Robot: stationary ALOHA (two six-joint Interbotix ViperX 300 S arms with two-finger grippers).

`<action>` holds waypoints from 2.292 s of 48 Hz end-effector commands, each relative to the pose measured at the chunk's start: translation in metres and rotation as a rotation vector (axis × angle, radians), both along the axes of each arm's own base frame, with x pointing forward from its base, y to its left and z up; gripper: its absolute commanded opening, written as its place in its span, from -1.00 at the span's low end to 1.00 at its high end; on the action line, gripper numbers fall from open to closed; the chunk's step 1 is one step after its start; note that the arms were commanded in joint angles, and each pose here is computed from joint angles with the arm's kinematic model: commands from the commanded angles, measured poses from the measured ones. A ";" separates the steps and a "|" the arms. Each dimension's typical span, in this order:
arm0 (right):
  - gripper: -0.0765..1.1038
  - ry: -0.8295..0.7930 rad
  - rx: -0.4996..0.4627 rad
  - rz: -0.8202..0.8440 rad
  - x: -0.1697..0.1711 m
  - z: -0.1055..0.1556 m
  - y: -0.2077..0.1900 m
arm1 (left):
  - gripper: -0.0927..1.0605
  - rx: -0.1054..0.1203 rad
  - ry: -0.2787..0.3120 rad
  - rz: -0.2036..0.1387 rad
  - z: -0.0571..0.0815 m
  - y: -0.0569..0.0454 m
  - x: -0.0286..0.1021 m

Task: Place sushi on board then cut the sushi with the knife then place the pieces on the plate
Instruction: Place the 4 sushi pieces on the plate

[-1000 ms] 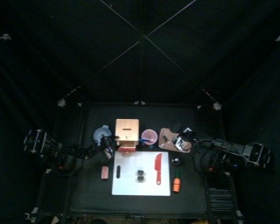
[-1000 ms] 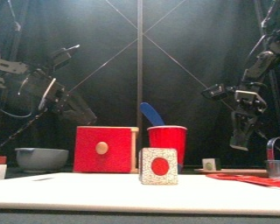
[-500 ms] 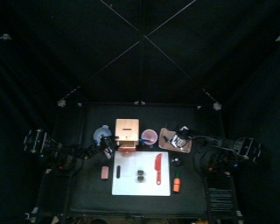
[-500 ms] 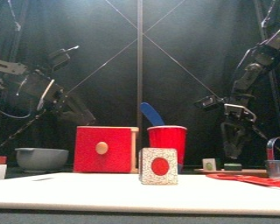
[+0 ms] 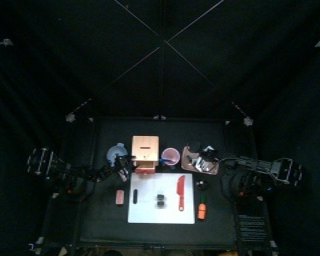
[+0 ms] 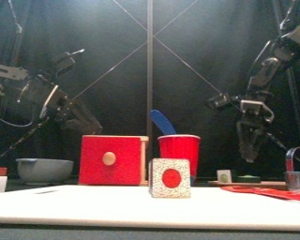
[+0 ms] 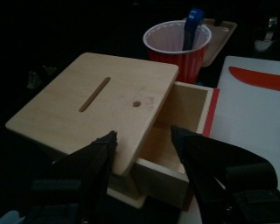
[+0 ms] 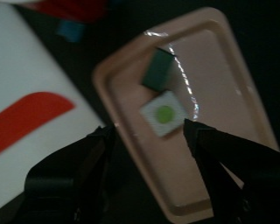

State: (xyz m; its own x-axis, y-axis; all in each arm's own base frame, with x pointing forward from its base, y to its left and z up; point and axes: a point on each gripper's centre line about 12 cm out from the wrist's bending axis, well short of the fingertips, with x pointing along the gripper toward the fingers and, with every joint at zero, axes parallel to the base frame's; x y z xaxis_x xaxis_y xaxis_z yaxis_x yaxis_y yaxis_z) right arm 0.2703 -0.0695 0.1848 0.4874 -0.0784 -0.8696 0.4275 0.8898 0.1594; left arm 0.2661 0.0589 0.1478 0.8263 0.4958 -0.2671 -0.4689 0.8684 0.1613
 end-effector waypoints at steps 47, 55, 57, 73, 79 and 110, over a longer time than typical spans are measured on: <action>0.72 0.047 -0.035 0.367 0.165 -0.013 0.101 | 0.69 -0.001 -0.023 -0.011 0.005 -0.003 0.003; 0.72 0.056 -0.043 0.370 0.171 -0.019 0.100 | 0.69 -0.001 -0.016 -0.011 0.003 -0.003 0.002; 0.72 0.054 -0.042 0.369 0.172 -0.019 0.100 | 0.69 -0.001 -0.016 -0.011 0.003 -0.003 0.002; 0.72 0.056 -0.033 0.369 0.174 -0.020 0.103 | 0.69 -0.003 -0.010 -0.007 0.001 -0.002 0.000; 0.72 0.068 -0.030 0.370 0.174 -0.026 0.103 | 0.69 -0.005 -0.010 -0.007 0.001 -0.002 0.000; 0.47 0.105 -0.002 0.358 0.171 -0.036 0.105 | 0.69 -0.011 0.003 0.004 -0.003 -0.001 -0.003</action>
State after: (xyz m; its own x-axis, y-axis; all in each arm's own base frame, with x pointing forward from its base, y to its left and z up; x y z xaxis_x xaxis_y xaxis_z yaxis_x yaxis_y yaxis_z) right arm 0.4382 0.0350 0.1316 0.3554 0.0749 -0.9317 0.1070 0.9870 0.1202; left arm 0.2609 0.0571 0.1420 0.8210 0.4934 -0.2872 -0.4668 0.8698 0.1599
